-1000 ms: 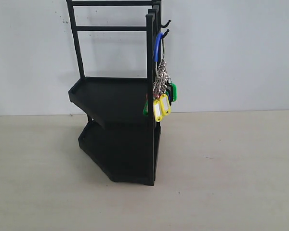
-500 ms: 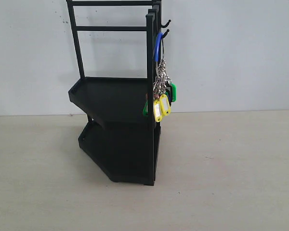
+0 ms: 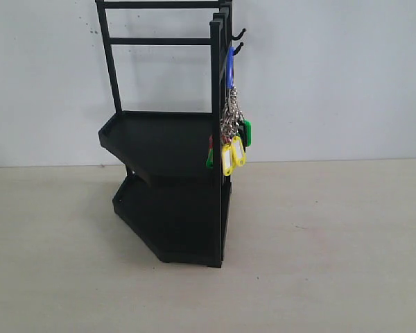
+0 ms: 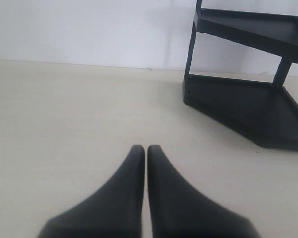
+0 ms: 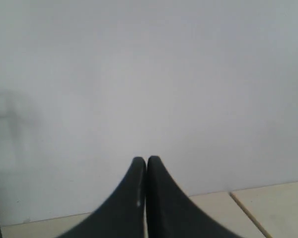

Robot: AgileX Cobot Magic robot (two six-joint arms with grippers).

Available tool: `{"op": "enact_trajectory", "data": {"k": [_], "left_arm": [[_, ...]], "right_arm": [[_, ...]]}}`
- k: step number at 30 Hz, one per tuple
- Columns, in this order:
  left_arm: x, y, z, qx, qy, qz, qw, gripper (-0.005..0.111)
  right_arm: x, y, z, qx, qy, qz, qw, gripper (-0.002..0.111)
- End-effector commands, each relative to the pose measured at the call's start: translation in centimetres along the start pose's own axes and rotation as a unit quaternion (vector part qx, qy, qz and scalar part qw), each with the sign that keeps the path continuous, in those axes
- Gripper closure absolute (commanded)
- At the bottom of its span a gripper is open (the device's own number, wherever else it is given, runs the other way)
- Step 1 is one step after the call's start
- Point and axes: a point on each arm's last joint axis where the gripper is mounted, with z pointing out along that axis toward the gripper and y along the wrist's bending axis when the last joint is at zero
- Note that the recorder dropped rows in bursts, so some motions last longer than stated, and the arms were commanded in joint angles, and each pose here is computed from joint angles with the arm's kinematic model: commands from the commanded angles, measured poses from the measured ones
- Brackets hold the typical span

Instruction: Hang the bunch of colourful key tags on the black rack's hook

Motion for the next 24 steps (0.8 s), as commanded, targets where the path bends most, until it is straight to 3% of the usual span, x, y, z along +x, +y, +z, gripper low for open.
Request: {"op": "enact_trajectory", "data": {"k": [1, 5, 14, 19, 24], "left_arm": [[-0.1, 0.0, 0.0, -0.001, -0.004, 0.003, 1.0, 0.102], [-0.1, 0.0, 0.0, -0.001, -0.004, 0.003, 1.0, 0.102], [-0.1, 0.0, 0.0, -0.001, -0.004, 0.003, 1.0, 0.102], [-0.1, 0.0, 0.0, -0.001, -0.004, 0.003, 1.0, 0.102], [-0.1, 0.0, 0.0, -0.001, -0.004, 0.003, 1.0, 0.102]], "right_arm": [[2.8, -0.4, -2.1, 0.002, -0.034, 0.029, 0.999, 0.108], [4.6, 0.5, -3.0, -0.041, -0.05, 0.04, 0.997, 0.108], [4.4, 3.2, -3.8, -0.192, -0.07, 0.025, 0.979, 0.108], [4.4, 3.9, -4.4, -0.236, -0.075, 0.022, 0.968, 0.108], [6.2, 4.2, -4.4, -0.253, 0.015, -0.03, 0.967, 0.108]]}}
